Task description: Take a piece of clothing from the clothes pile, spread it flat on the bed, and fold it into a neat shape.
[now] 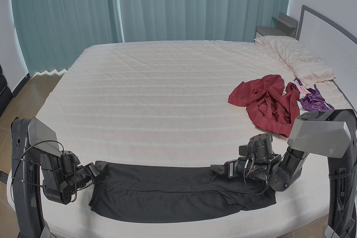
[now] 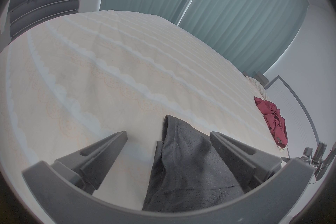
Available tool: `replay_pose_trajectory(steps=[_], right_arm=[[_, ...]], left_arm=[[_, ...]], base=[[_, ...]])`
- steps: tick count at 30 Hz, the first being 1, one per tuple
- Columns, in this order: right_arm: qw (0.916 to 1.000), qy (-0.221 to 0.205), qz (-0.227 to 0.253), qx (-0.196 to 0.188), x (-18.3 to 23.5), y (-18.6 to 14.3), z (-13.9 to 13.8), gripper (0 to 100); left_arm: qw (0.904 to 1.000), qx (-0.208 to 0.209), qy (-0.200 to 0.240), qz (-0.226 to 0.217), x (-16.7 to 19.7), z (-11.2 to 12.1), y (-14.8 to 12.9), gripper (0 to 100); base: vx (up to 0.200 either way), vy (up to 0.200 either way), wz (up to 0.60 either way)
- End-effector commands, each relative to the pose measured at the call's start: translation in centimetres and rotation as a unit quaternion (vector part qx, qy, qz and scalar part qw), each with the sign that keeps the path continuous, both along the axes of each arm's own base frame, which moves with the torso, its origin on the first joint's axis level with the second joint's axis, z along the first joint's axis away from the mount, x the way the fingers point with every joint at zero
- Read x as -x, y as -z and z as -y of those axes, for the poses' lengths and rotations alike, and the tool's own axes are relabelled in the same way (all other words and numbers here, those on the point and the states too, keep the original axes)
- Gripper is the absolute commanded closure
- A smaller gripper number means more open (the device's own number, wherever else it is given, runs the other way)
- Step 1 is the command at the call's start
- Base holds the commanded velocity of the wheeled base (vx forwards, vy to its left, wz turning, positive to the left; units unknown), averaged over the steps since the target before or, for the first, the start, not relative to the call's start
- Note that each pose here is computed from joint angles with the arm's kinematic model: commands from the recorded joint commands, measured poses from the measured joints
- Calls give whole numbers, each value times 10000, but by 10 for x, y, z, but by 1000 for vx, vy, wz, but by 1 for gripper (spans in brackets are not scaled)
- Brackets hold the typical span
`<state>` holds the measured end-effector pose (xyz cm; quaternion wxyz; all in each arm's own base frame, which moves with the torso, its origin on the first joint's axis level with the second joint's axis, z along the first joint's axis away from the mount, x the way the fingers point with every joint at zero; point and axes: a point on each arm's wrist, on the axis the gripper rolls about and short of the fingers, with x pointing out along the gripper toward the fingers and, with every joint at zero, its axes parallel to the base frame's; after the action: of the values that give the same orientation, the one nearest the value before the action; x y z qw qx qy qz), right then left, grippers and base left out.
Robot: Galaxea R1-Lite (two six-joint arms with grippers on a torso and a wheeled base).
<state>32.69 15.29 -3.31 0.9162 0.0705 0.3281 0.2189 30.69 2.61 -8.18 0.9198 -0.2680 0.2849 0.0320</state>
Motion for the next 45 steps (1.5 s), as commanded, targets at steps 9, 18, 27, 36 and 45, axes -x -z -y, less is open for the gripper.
replay_pose_trajectory(steps=[9,18,27,36,45], right_arm=[[9974,-445,-24,558,-17,2,-17,0],[9907,-736,-62,1146,-22,9,-18,0],[9879,-830,-168,1298,-20,12,-17,100],[9877,-831,-198,1309,-20,8,-17,100],[9883,-716,158,1338,-23,5,-25,100]], left_arm=[[10000,-6,2,58,-1,0,-1,0],[10000,-6,2,58,0,0,-1,0],[10000,-7,2,65,-1,0,-1,0],[10000,-1,8,50,0,0,-1,0],[10000,-6,2,58,0,0,-1,0]], base=[[0,0,0],[0,0,0],[0,0,0],[0,0,0],[0,0,0]])
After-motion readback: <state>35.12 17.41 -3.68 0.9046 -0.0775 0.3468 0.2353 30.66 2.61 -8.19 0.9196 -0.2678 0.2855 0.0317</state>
